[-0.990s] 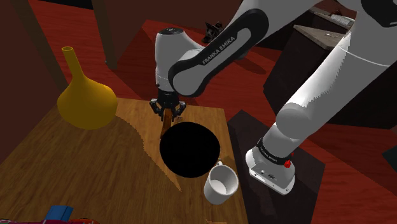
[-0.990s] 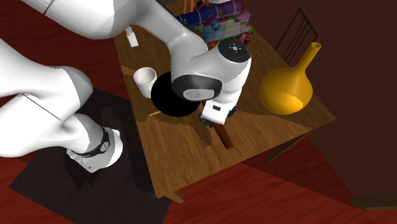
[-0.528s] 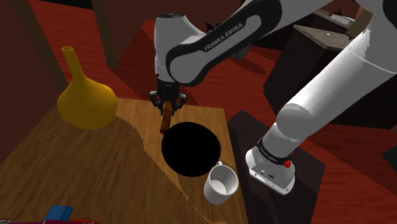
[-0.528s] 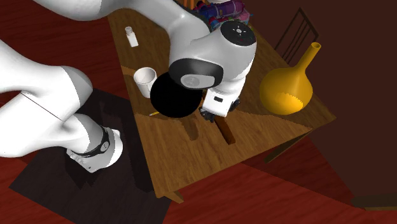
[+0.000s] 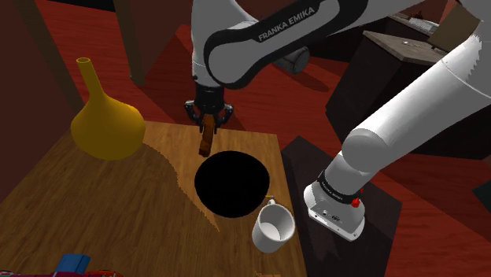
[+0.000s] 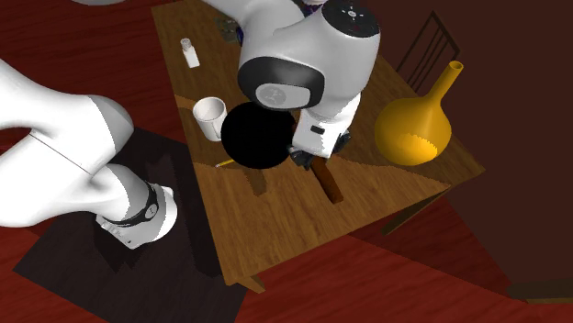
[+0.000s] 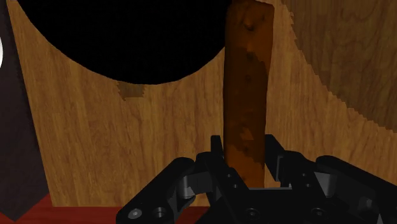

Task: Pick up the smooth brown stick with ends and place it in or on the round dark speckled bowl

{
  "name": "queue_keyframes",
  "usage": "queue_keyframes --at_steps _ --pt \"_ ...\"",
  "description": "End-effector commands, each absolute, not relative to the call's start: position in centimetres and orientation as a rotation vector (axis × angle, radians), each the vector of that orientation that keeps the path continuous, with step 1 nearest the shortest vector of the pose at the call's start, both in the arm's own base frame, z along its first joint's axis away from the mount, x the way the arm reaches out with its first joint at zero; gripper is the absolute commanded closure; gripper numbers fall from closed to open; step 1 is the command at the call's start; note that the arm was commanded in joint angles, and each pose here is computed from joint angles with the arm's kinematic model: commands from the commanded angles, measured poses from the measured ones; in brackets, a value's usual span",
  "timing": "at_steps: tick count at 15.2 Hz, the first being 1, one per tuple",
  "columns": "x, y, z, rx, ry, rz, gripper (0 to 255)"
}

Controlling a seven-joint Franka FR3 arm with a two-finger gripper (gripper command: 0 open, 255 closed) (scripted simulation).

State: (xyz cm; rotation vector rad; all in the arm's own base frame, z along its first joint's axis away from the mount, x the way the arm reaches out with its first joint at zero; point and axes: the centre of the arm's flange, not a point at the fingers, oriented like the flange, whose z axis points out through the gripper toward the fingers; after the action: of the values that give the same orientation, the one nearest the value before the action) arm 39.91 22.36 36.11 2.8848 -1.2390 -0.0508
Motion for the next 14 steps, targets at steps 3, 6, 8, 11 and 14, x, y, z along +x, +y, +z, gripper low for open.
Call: queue_keyframes --at_steps 3,6,8,11,14 --pt "39.9 22.5 38.2 2.885 -1.239 -0.051 255" --pt "39.9 22.5 39.8 2.885 -1.239 -0.051 255" --pt "39.9 22.5 40.9 2.885 -1.239 -0.051 255" --pt "38.6 22.9 41.6 2.885 -1.239 -0.051 255" --pt "34.8 24.0 41.7 2.885 -1.239 -0.051 255"
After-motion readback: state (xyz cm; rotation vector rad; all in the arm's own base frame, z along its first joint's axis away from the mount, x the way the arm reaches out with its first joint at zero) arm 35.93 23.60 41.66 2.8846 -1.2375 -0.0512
